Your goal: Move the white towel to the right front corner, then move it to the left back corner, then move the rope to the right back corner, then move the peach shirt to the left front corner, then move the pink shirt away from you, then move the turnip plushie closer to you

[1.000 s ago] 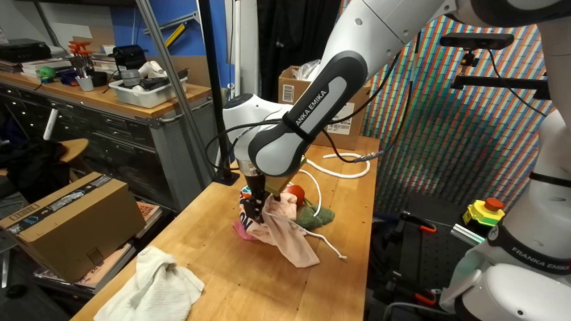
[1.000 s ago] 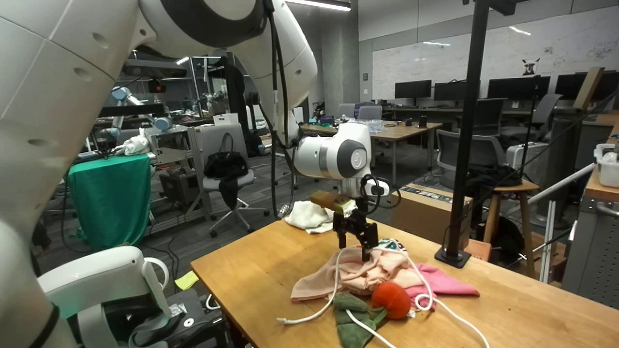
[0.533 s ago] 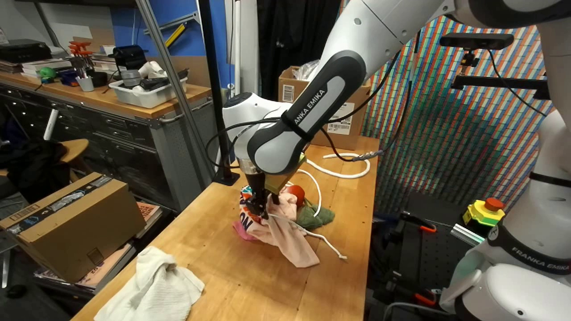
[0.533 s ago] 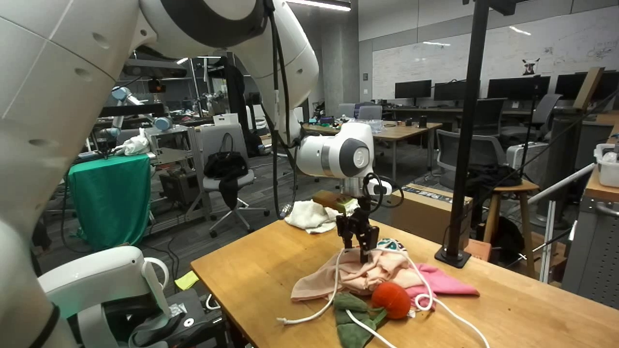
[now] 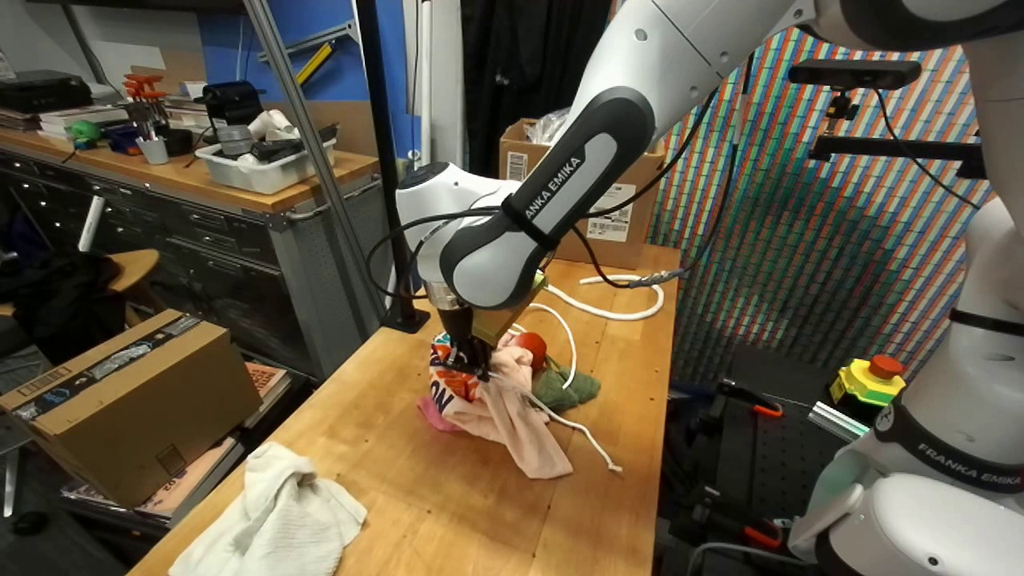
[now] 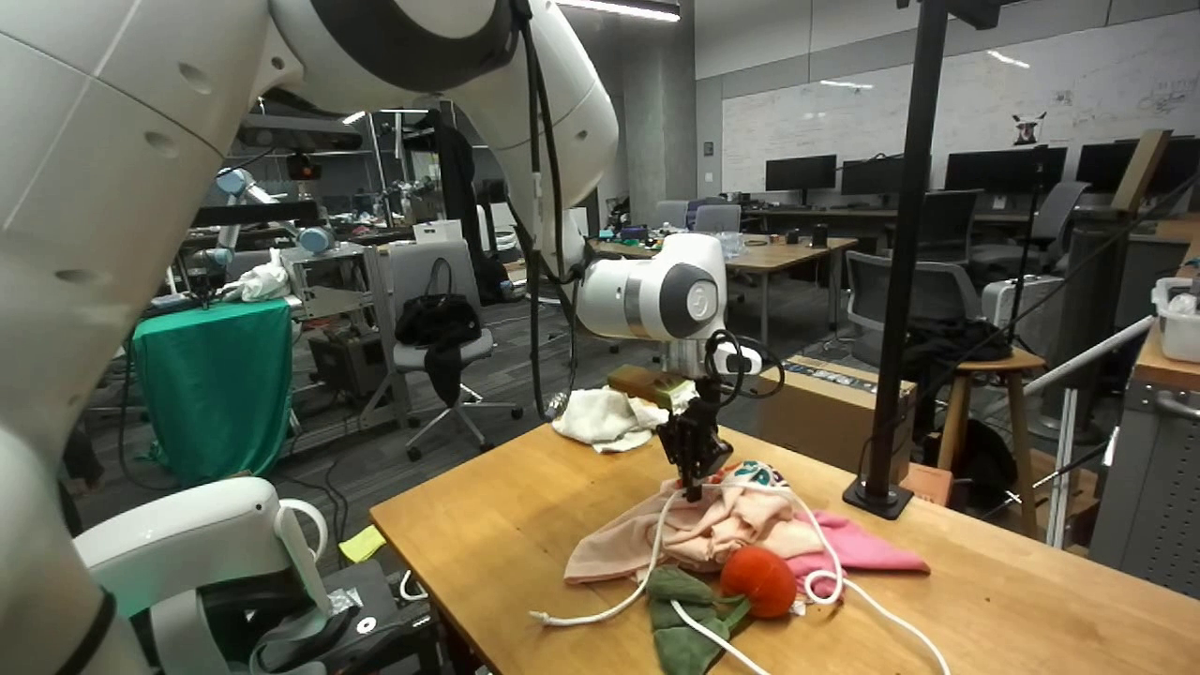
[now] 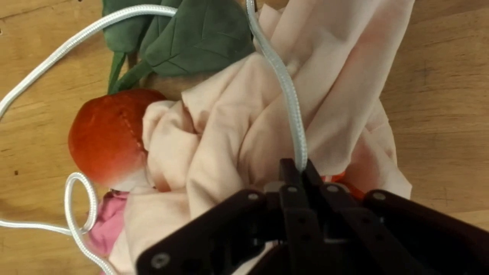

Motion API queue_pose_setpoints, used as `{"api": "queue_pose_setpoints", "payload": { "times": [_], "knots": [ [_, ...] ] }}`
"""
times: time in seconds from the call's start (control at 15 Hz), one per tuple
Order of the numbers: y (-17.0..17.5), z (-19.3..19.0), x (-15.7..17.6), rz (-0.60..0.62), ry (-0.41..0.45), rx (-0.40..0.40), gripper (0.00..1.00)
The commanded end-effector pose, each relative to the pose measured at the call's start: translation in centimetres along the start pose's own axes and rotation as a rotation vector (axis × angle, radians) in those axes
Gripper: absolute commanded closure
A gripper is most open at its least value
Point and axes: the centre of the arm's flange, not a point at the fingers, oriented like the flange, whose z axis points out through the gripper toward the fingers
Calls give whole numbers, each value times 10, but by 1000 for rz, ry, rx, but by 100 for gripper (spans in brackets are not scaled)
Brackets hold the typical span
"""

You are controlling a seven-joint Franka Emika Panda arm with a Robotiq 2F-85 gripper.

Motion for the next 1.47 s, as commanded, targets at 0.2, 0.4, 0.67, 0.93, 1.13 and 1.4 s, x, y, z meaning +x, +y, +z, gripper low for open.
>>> {"api": "queue_pose_setpoints", "payload": {
  "times": [0.2,0.4,0.67,0.93,1.13,1.4],
  "knots": [
    [-1,-22,9,15,-10,-26,91],
    [4,-37,10,26,-3,-40,92],
    [20,-66,13,71,42,-55,93],
    [41,-107,11,135,123,-62,92],
    [52,-138,6,169,189,-85,93],
    [57,-178,-4,211,277,-107,93]
  ]
}}
